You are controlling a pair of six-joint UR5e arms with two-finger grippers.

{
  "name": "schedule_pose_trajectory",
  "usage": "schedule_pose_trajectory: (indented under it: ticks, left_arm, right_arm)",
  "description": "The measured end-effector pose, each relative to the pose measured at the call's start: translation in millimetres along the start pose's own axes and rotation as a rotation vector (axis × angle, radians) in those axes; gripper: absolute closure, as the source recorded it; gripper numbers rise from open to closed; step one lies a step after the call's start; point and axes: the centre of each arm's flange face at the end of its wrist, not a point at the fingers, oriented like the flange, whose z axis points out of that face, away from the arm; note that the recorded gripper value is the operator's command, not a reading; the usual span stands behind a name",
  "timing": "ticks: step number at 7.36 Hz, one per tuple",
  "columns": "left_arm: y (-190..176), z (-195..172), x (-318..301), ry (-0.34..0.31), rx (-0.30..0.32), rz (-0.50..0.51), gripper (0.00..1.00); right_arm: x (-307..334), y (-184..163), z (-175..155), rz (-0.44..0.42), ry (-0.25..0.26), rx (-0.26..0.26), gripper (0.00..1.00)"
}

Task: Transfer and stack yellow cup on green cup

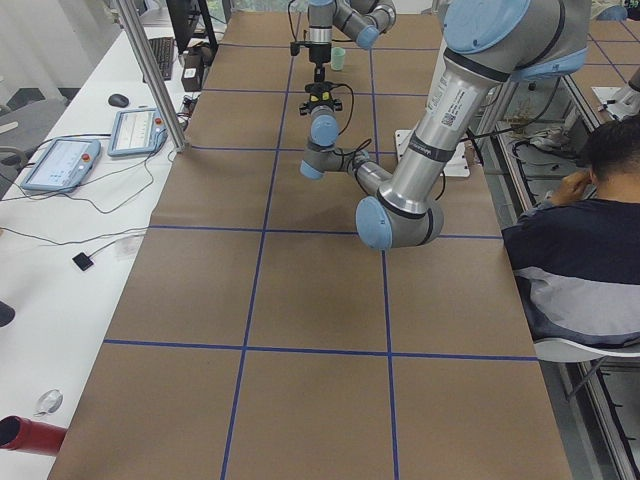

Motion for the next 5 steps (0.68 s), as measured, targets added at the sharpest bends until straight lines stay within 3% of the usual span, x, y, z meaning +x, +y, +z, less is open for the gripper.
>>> schedule_pose_trajectory:
  ticks: [1,2,5]
  left_arm:
    - [-1.0,2.7,3.1,0.007,0.003,-0.001,0.11]
    - [-4.0,6.0,5.7,0.013,0.008,-0.004,0.01]
    - [-13.6,11.5,5.3,-0.007,0.031,-0.008,0.01]
  right_arm:
    - [-0.1,-0.6,-0.5,0.0,0.001,0.002,1.0]
    - [0.0,-1.2,-1.0,0.0,0.0,0.005,1.0]
    - [13.4,-10.3,-3.0,0.018,0.017,0.024,1.0]
